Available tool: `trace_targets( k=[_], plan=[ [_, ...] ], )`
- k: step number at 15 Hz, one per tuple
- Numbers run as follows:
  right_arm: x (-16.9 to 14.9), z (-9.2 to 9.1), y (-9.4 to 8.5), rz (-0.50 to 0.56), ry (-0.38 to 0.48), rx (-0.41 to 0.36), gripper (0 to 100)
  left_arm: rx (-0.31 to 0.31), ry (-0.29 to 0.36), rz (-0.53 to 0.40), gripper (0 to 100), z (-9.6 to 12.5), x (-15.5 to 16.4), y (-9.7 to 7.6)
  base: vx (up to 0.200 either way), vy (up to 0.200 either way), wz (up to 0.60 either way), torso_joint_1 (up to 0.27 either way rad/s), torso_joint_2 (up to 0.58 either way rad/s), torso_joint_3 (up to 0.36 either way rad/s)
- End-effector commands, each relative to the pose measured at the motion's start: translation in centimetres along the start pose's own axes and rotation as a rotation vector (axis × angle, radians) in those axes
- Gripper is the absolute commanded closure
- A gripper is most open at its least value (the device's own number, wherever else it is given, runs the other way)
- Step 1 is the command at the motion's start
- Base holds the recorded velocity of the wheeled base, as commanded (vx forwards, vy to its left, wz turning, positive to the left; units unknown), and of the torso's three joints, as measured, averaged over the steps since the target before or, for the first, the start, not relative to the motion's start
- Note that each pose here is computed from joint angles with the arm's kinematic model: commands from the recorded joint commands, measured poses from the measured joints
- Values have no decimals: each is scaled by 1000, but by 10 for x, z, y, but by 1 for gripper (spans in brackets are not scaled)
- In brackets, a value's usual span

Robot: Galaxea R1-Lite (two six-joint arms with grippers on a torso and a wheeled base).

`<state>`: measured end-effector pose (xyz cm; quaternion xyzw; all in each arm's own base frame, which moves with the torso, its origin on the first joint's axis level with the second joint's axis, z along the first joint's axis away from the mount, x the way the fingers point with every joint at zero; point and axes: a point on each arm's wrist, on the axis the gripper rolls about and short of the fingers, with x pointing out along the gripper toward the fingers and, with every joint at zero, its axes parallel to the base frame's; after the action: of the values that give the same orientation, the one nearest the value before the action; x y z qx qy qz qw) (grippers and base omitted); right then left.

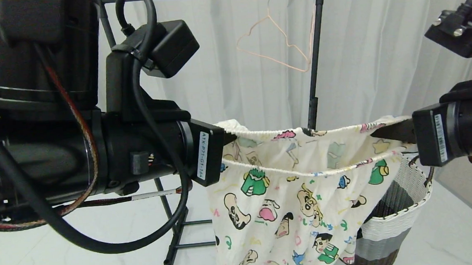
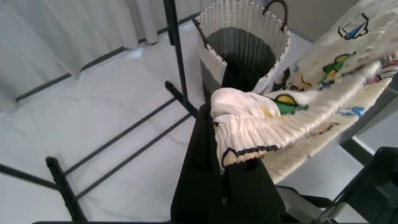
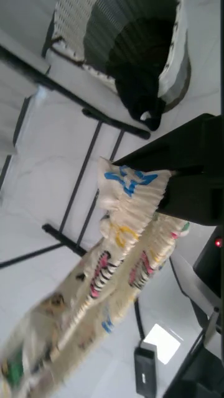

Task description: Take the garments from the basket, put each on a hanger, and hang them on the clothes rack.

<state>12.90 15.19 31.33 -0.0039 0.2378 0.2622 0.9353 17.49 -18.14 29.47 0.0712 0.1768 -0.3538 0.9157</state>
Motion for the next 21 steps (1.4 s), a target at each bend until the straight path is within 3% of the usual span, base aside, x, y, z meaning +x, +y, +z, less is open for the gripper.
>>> trace_targets(
  k=[1, 2, 3, 4, 5, 8, 10, 13, 17, 21],
  plan=[
    [-20, -3, -5, 14, 0, -3, 100, 19, -15, -9, 100, 2, 1, -3, 0, 0, 0, 0, 0, 0],
    [-35, -9, -5, 56, 8, -16, 100, 62, -74, 2, 100, 10, 8, 0, 0, 0, 0, 0, 0, 0],
    [-40, -10, -5, 72, 1, -20, 100, 76, -96, 7, 100, 12, 12, 1, 0, 0, 0, 0, 0, 0],
    [-52, -19, -1, 128, 10, -49, 100, 104, -181, 19, 100, 21, 28, 2, 0, 0, 0, 0, 0, 0],
    [-59, -24, 2, 170, 29, -75, 100, 104, -216, 26, 100, 27, 36, 3, 0, 0, 0, 0, 0, 0],
    [-62, -30, 11, 232, 59, -118, 100, 103, -243, 38, 100, 38, 43, 5, 0, 0, 0, 0, 0, 0],
    [-61, -32, 12, 229, 67, -120, 100, 102, -224, 46, 100, 36, 42, 8, 0, 0, 0, 0, 0, 0],
    [-46, -22, 7, 149, 55, -81, 100, 84, -121, 14, 100, 30, 1, 6, 0, 0, 0, 0, 0, 0],
    [-11, 20, 16, 143, -31, -5, 100, -27, 49, -179, 100, 11, -62, -9, 0, 0, 0, 0, 0, 0],
    [-6, 30, 21, 151, -47, 0, 100, -29, 119, -288, 100, -15, -88, -26, 0, 0, 0, 0, 0, 0]
  ],
)
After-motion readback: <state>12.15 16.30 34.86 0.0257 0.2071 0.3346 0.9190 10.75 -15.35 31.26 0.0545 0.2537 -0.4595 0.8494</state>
